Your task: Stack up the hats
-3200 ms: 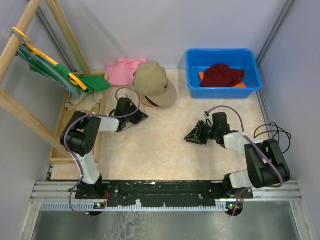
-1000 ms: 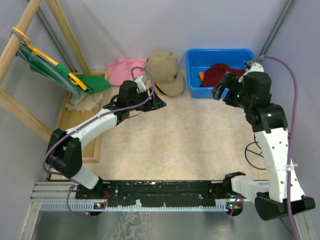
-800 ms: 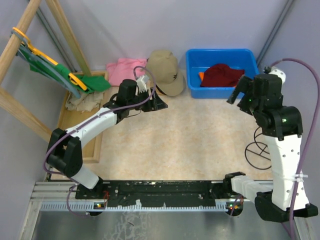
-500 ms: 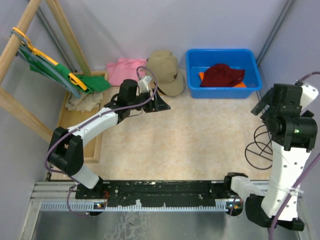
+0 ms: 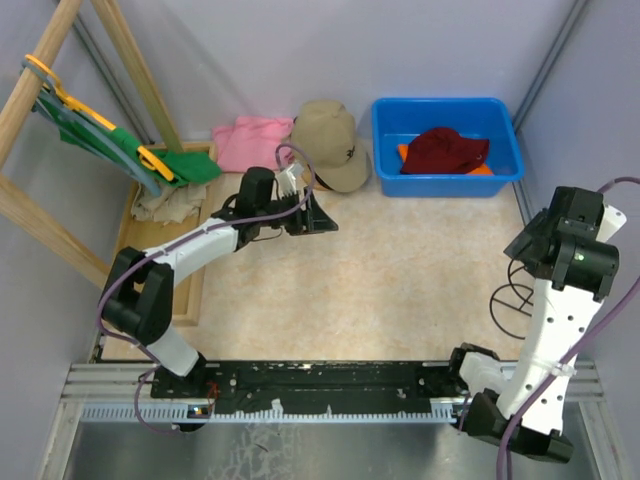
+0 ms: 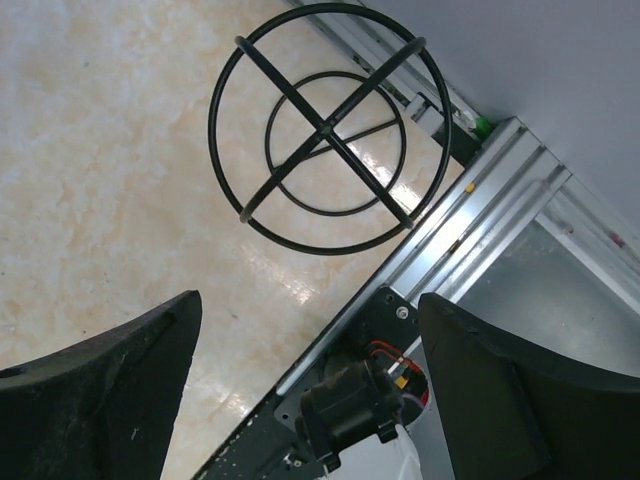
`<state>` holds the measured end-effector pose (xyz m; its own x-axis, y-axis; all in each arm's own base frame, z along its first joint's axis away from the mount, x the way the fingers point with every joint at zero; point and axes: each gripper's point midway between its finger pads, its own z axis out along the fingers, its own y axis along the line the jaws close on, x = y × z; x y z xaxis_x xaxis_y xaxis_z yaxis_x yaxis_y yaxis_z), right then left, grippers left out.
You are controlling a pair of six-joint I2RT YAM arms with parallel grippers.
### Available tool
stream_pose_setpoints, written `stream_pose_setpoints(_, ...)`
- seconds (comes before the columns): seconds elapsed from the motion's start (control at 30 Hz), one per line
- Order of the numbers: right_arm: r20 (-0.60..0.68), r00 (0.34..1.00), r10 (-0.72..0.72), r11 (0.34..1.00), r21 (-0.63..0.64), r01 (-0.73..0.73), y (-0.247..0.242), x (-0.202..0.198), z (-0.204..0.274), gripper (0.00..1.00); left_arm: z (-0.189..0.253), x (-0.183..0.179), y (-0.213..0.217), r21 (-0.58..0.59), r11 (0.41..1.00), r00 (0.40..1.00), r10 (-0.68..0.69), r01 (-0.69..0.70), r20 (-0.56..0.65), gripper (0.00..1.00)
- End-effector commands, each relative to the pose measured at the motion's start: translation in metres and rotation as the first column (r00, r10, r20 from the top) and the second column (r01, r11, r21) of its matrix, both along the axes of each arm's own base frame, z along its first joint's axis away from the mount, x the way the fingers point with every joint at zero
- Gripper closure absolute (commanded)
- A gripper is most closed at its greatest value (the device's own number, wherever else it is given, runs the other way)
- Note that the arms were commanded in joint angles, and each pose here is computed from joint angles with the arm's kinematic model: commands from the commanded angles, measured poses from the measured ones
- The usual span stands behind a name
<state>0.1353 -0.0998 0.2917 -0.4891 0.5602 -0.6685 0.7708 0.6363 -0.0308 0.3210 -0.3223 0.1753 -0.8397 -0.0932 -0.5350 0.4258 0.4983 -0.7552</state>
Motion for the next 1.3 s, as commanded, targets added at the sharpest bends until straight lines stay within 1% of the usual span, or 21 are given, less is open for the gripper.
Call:
stream_pose_setpoints(0.0,0.053,0.999,0.009,1.0,0.0,-0.009,-0.005,0.019,-0.001,0.12,-0.009,0.001,0.012,-0.013,1.0,1.0,-0.01,0.01,-0.007,0.29)
stream_pose_setpoints(0.17,0.054,0.998,-0.032,0.999,-0.024,0.033,-0.017,0.026,-0.006,0.12,-0.017,0.004,0.023,-0.024,1.0,0.999,-0.005,0.004,-0.035,0.29)
stream_pose_setpoints(0.4,0.07,0.984,-0.162,0.981,-0.093,0.169,-0.039,0.02,-0.013,0.11,-0.022,0.011,0.029,-0.026,1.0,0.999,-0.001,-0.001,-0.051,0.3)
stream_pose_setpoints(0.67,0.057,0.971,-0.233,0.965,-0.11,0.238,-0.055,0.026,-0.038,0.11,-0.021,0.02,0.034,-0.031,1.0,0.998,0.0,-0.002,-0.059,0.3)
stream_pose_setpoints(0.97,0.1,0.955,-0.279,0.944,-0.155,0.292,-0.071,0.034,-0.048,0.14,-0.019,0.028,0.042,-0.038,0.999,0.997,0.007,-0.009,-0.075,0.3)
stream_pose_setpoints(1.0,0.112,0.953,-0.283,0.941,-0.16,0.298,-0.073,0.036,-0.048,0.16,-0.019,0.029,0.042,-0.038,0.999,0.997,0.007,-0.01,-0.077,0.3)
stream_pose_setpoints(1.03,0.123,0.952,-0.282,0.941,-0.16,0.299,-0.074,0.039,-0.048,0.22,-0.019,0.029,0.042,-0.037,0.999,0.997,0.008,-0.01,-0.077,0.3)
stream_pose_setpoints(1.17,0.165,0.945,-0.281,0.945,-0.126,0.303,-0.072,0.048,-0.056,0.48,-0.019,0.03,0.041,-0.041,0.999,0.996,0.005,-0.009,-0.089,0.31)
stream_pose_setpoints(1.2,0.168,0.946,-0.276,0.948,-0.115,0.296,-0.07,0.05,-0.059,0.52,-0.019,0.03,0.041,-0.043,0.999,0.996,0.006,-0.01,-0.091,0.31)
stream_pose_setpoints(1.27,0.167,0.949,-0.267,0.954,-0.093,0.285,-0.067,0.052,-0.065,0.58,-0.019,0.029,0.041,-0.044,0.999,0.995,0.008,-0.012,-0.095,0.31)
